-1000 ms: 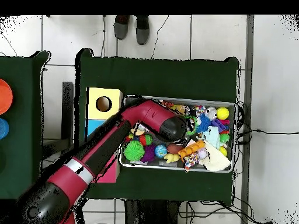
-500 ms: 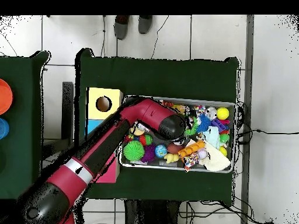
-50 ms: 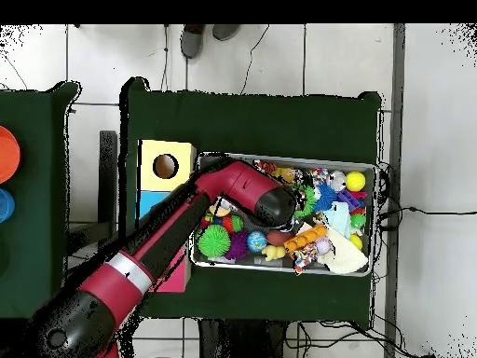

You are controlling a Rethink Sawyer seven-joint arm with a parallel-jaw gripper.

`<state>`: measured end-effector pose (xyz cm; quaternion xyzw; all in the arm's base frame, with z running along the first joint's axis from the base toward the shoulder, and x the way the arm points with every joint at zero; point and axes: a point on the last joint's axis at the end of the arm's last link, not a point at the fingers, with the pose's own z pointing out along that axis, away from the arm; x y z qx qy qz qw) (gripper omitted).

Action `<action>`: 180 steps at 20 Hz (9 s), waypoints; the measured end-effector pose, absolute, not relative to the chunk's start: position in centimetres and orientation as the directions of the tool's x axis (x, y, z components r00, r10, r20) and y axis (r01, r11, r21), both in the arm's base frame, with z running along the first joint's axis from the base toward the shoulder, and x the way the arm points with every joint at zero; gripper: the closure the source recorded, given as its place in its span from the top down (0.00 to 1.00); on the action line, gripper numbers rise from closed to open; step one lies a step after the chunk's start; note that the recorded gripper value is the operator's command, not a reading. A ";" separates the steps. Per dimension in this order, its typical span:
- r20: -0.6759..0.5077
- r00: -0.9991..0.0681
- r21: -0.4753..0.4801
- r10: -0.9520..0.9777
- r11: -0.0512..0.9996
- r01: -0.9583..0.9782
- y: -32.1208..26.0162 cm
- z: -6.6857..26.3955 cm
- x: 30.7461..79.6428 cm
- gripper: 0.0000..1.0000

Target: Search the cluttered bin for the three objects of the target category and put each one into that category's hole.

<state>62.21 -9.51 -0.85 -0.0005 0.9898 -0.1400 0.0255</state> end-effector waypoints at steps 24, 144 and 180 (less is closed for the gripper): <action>-0.037 -0.998 -0.242 0.045 0.969 0.053 -10.2 -3.5 60.2 1.00; -0.391 -0.911 -0.089 0.130 0.980 0.178 -12.8 -2.0 59.3 1.00; -0.125 -0.964 -0.198 -0.233 0.958 -0.206 -2.8 5.3 59.3 0.00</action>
